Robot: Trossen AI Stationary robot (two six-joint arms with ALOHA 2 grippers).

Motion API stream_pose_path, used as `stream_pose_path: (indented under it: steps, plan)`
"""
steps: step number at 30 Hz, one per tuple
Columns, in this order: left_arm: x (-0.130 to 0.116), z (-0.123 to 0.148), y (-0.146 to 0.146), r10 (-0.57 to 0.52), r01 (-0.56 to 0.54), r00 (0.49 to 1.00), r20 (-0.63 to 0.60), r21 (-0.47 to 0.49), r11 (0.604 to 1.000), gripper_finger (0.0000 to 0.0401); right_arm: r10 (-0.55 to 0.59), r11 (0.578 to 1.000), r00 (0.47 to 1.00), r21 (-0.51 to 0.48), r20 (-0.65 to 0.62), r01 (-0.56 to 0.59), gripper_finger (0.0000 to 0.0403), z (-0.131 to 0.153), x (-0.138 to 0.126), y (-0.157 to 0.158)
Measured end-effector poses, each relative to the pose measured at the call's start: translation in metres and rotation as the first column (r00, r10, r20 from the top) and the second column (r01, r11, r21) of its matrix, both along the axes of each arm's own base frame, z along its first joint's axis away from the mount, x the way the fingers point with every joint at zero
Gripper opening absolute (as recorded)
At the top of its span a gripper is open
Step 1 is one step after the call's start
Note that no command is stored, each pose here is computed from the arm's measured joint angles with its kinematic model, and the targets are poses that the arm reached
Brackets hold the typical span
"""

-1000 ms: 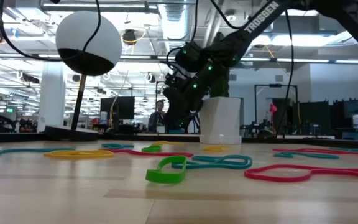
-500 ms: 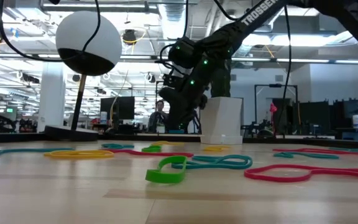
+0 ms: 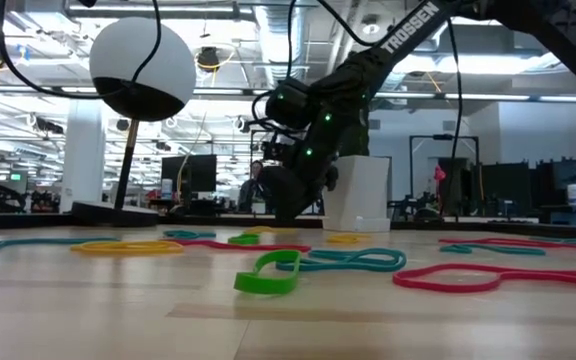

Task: Pick and place rubber bands into bin
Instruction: Adjust the flower pot to the right side of the table

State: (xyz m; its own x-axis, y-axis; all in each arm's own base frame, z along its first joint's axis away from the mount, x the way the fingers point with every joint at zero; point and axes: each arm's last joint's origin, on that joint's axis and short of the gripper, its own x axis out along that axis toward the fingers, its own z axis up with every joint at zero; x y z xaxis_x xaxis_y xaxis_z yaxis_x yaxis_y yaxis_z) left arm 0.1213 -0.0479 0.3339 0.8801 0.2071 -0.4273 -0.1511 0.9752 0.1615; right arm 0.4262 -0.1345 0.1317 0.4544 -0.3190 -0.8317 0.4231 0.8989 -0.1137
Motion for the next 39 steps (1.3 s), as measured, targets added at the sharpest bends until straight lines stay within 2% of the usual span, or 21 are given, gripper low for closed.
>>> stream_pose_path:
  steps: [12,16,21,23,25,28,30,34,37,39]
  plan:
    - [0.0,0.0,0.0,0.0,0.0,1.0,-0.001,0.0,1.0,0.0066,0.016,1.0,1.0,-0.01,0.018,-0.016,0.0103,0.001,0.004,0.009]
    - [0.0,0.0,0.0,0.0,0.0,1.0,-0.001,0.0,1.0,0.0066,0.106,0.992,0.994,-0.066,0.028,-0.104,0.0103,0.004,0.01,0.015]
    - [0.0,-0.001,0.0,0.0,0.0,1.0,-0.011,0.005,1.0,0.0066,0.188,0.974,0.977,-0.151,0.105,-0.171,0.0103,0.018,0.022,0.024]
    - [-0.001,-0.001,0.0,0.004,-0.004,1.0,-0.014,-0.001,1.0,0.0066,0.168,0.974,0.978,-0.176,0.123,-0.146,0.0103,0.029,0.029,0.028]
    - [-0.001,-0.002,0.0,0.01,-0.01,1.0,-0.013,-0.012,1.0,0.0066,0.131,0.965,0.983,-0.244,0.129,-0.097,0.0103,0.043,0.036,0.034]
    - [-0.001,-0.002,0.0,0.002,-0.002,1.0,-0.016,-0.018,1.0,0.0066,0.055,0.937,0.994,-0.349,0.091,-0.02,0.0102,0.054,0.039,0.043]
    - [-0.001,-0.002,0.0,-0.006,0.006,1.0,-0.018,-0.023,1.0,0.0066,0.027,0.924,0.995,-0.383,0.091,0.01,0.01,0.057,0.04,0.05]
    - [-0.001,-0.002,0.0,-0.008,0.008,1.0,-0.019,-0.026,1.0,0.0066,0.051,0.931,0.994,-0.366,0.092,-0.014,0.0072,0.057,0.042,0.065]
    - [-0.001,-0.002,0.0,-0.008,0.008,1.0,-0.019,-0.026,1.0,0.0066,0.058,0.931,0.998,-0.362,0.023,-0.045,0.0023,0.052,0.038,0.069]
    - [-0.001,-0.002,0.0,-0.009,0.008,1.0,-0.019,-0.026,1.0,0.0066,0.028,0.923,0.999,-0.382,-0.036,-0.039,0.0008,0.049,0.034,0.066]
